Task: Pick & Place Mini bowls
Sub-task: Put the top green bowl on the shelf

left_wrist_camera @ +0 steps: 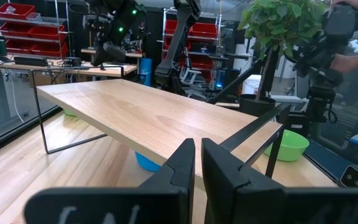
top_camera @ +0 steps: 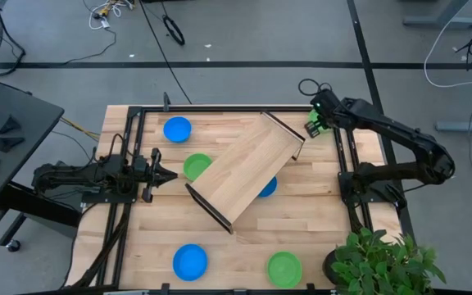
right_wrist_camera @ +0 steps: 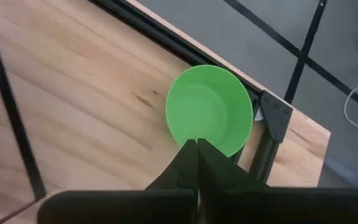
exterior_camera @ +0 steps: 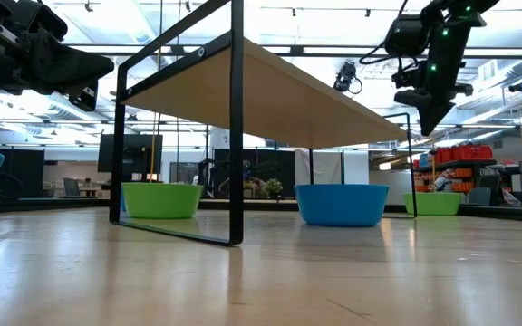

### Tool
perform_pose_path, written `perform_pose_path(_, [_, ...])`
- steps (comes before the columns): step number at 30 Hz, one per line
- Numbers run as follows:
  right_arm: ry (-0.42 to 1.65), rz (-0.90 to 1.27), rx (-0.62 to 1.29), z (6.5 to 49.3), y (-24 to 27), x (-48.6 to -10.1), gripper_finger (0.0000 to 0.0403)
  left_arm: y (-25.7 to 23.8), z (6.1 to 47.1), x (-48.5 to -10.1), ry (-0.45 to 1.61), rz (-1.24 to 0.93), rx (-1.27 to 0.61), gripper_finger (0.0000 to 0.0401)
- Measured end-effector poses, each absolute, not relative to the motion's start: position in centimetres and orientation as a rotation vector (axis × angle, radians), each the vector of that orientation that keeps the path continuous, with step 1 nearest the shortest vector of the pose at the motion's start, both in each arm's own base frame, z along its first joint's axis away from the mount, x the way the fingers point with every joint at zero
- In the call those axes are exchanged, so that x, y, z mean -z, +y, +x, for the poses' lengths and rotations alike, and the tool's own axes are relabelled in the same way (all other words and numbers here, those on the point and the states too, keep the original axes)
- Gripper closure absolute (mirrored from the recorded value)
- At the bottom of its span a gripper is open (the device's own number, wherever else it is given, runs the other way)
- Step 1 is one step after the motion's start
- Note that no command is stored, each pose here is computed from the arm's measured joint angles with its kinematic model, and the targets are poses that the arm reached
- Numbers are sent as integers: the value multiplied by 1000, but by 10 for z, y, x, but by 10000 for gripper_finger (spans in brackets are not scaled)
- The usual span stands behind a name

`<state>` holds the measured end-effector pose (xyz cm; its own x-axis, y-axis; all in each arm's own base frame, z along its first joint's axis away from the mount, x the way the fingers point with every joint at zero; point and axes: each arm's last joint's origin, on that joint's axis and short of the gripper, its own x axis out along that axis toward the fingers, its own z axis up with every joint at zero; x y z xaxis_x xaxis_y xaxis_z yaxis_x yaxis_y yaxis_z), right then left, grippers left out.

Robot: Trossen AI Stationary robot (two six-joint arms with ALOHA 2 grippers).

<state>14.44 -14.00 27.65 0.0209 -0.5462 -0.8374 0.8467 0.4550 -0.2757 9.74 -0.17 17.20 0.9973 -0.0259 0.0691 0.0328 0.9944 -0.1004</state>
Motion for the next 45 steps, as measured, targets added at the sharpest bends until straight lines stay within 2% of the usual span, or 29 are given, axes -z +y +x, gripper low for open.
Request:
perform_pose_path(6, [1100,337,1083,148,-131,-276,403,-2,97,-172,-68,-102,29,369])
perform_pose_path(11, [1105,331,1081,145,-127,-259,403,-2,97,-172,-68,-102,29,369])
perform_pose_path(24, [1048,347,1197,139,-127,-233,403,-2,97,-172,-68,-102,29,369])
perform_pose_path(35, [1000,415,1319,126,-142,-232,403,-2,97,-172,-68,-102,29,369])
perform_pose_path(45, [1059,456,1227,130,-152,-221,403,-2,97,-172,-68,-102,29,369])
